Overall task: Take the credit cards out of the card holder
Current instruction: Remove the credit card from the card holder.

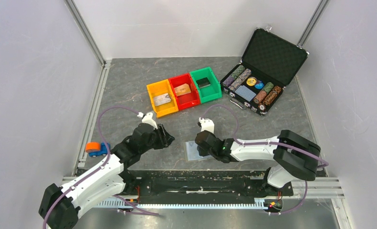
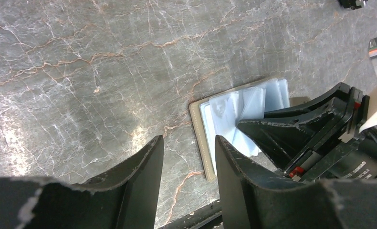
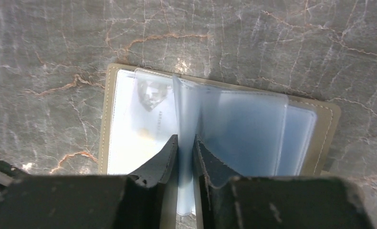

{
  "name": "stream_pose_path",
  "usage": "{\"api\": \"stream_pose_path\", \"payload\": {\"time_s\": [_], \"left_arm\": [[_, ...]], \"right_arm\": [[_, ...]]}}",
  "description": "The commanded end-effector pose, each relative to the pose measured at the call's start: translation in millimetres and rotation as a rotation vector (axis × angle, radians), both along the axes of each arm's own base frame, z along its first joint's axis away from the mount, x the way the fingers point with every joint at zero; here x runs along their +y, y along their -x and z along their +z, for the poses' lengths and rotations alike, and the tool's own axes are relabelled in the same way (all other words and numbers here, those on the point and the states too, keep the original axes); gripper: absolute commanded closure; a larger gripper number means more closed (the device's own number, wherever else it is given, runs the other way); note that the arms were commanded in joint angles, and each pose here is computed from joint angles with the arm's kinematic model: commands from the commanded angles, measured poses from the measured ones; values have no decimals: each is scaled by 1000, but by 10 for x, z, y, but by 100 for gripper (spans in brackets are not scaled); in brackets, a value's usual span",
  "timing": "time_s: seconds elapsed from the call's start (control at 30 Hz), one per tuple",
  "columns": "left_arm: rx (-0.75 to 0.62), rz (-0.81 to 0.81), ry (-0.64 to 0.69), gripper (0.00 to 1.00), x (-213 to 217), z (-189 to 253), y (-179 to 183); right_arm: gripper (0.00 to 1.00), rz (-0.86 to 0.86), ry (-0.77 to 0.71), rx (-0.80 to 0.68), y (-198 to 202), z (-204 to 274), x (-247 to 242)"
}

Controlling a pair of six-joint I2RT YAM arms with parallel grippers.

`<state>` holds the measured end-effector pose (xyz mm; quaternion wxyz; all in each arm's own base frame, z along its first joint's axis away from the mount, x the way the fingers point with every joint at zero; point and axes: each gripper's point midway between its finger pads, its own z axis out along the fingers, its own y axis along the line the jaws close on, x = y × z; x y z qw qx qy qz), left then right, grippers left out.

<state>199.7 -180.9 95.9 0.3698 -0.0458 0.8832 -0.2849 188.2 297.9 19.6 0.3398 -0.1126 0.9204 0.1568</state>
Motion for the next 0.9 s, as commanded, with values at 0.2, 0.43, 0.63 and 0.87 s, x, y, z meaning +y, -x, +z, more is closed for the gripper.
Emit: {"api": "stream_pose_path", "payload": {"time_s": [0.2, 0.43, 0.63, 0.87], "left_arm": [[-2, -103, 46, 47, -181, -73, 59], [10, -218, 172, 62, -480, -33, 118], [50, -241, 166, 64, -561, -137, 98], [75, -246, 159, 64, -597, -217, 80]], "right_arm": [[89, 63, -194, 11, -60, 63, 11], [90, 125, -327, 26, 2, 167, 85], [75, 116, -359, 42, 1, 203, 72], [56, -5, -232, -34, -160, 287, -251]]}}
